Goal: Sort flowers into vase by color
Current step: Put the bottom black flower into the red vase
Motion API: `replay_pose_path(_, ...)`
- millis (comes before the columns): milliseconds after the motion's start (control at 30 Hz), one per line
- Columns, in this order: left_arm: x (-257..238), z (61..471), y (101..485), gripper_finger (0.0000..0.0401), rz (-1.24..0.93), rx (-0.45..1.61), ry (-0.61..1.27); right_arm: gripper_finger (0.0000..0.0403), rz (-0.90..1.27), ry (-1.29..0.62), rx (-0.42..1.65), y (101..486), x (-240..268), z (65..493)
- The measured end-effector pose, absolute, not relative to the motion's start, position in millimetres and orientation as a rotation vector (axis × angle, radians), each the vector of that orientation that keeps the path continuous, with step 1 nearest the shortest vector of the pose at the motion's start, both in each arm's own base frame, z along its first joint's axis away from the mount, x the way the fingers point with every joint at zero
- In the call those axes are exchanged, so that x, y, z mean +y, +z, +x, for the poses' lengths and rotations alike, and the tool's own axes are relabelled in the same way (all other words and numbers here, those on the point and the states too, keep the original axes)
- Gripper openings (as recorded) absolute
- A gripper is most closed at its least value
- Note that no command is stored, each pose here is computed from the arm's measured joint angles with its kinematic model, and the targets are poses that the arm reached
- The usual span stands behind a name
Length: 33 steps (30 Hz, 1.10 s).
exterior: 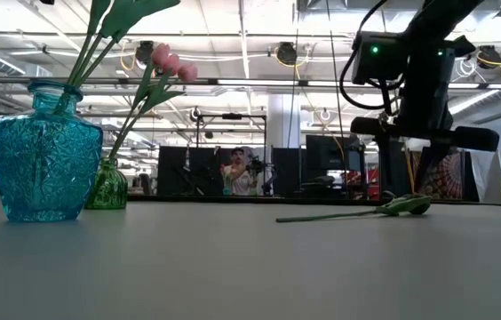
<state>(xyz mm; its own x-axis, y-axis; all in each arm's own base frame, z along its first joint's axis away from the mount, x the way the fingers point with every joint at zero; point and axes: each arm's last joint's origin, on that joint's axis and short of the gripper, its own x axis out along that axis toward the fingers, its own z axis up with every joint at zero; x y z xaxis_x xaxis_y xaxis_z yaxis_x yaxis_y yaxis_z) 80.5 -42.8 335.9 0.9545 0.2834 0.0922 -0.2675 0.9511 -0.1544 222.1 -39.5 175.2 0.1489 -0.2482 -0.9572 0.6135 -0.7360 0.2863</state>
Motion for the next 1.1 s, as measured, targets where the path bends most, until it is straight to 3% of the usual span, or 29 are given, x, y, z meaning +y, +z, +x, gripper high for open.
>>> replay_pose_path(533,-43,81,335,0.0017,-0.135,-0.109,0.281,0.0171,1.819,-1.590,0.439,176,-57,223)
replay_pose_path(1100,-44,82,334,0.0017,-0.147,-0.104,0.280,0.0171,1.828,-1.593,0.586,143,-59,242)
